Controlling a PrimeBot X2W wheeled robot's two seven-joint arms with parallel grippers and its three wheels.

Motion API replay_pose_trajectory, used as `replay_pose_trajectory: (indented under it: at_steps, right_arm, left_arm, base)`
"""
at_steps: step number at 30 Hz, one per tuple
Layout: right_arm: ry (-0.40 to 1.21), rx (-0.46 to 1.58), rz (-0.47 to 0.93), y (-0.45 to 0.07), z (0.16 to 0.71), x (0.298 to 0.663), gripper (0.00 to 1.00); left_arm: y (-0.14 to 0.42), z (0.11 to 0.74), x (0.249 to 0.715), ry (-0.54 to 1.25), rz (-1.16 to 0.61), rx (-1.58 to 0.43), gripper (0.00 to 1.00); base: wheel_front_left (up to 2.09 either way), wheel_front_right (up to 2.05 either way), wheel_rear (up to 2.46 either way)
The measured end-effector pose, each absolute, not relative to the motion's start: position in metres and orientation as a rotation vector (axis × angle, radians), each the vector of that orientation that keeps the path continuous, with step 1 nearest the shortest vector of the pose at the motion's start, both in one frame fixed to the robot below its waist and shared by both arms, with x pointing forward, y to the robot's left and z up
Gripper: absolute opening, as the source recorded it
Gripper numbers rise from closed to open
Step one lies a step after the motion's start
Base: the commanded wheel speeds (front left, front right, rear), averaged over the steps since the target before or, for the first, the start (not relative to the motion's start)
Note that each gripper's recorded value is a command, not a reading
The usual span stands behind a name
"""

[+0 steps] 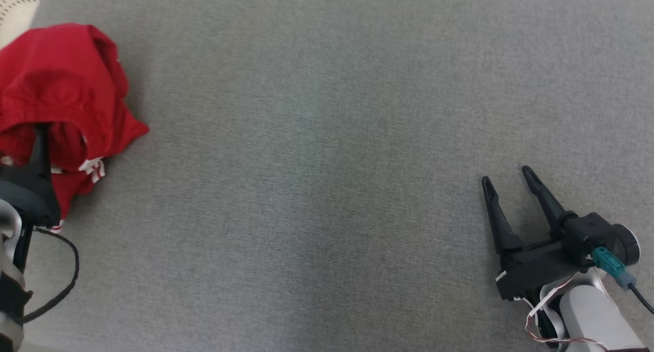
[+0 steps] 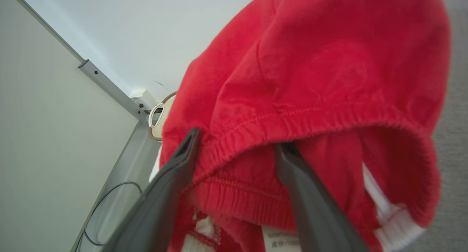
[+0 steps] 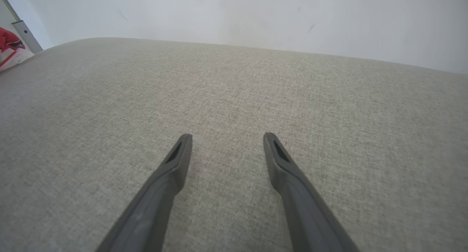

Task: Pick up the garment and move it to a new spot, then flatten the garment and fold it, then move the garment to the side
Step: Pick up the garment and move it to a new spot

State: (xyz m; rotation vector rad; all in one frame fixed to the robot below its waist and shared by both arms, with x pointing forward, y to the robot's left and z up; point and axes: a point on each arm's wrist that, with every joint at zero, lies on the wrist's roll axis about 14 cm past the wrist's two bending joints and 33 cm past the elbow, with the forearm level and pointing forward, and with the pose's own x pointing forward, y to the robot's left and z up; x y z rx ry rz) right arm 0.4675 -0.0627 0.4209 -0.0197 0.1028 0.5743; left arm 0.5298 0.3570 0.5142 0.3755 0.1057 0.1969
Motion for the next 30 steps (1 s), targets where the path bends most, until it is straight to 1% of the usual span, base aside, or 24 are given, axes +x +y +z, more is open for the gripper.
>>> replay_pose_trajectory:
  at_steps: [8,9,10,11,13,16,19,22,30]
  right_arm:
    - [0.111,-0.014,0.545,-0.074,0.415,0.475,1.0]
    - [0.112,-0.014,0.541,-0.075,0.414,0.476,1.0]
    - [0.114,-0.014,0.537,-0.076,0.413,0.477,1.0]
    - [0.115,-0.013,0.534,-0.077,0.412,0.477,1.0]
    - [0.119,-0.011,0.526,-0.08,0.411,0.477,1.0]
    - [0.117,-0.006,0.517,-0.081,0.413,0.477,1.0]
    - [0.113,0.002,0.512,-0.08,0.417,0.475,1.0]
    - [0.108,0.01,0.513,-0.077,0.421,0.472,1.0]
    - [0.083,0.045,0.524,-0.063,0.439,0.458,1.0]
  left_arm:
    - [0.357,0.485,0.548,0.201,0.195,0.351,1.0]
    - [0.355,0.481,0.55,0.21,0.191,0.347,0.58]
    - [0.354,0.479,0.552,0.216,0.191,0.343,0.13]
    - [0.353,0.475,0.553,0.227,0.19,0.338,0.0]
    - [0.351,0.473,0.557,0.233,0.191,0.336,0.0]
    - [0.348,0.485,0.562,0.194,0.187,0.348,0.0]
    - [0.341,0.521,0.572,0.09,0.172,0.384,0.0]
    - [0.328,0.576,0.58,-0.068,0.154,0.417,0.0]
    - [0.289,0.665,0.567,-0.317,0.063,0.466,0.0]
  base:
    - [0.0,0.0,0.0]
    - [0.0,0.0,0.0]
    - [0.0,0.0,0.0]
    - [0.0,0.0,0.0]
    - [0.0,0.0,0.0]
    - [0.0,0.0,0.0]
    - [0.0,0.0,0.0]
    - [0.0,0.0,0.0]
    - [0.0,0.0,0.0]
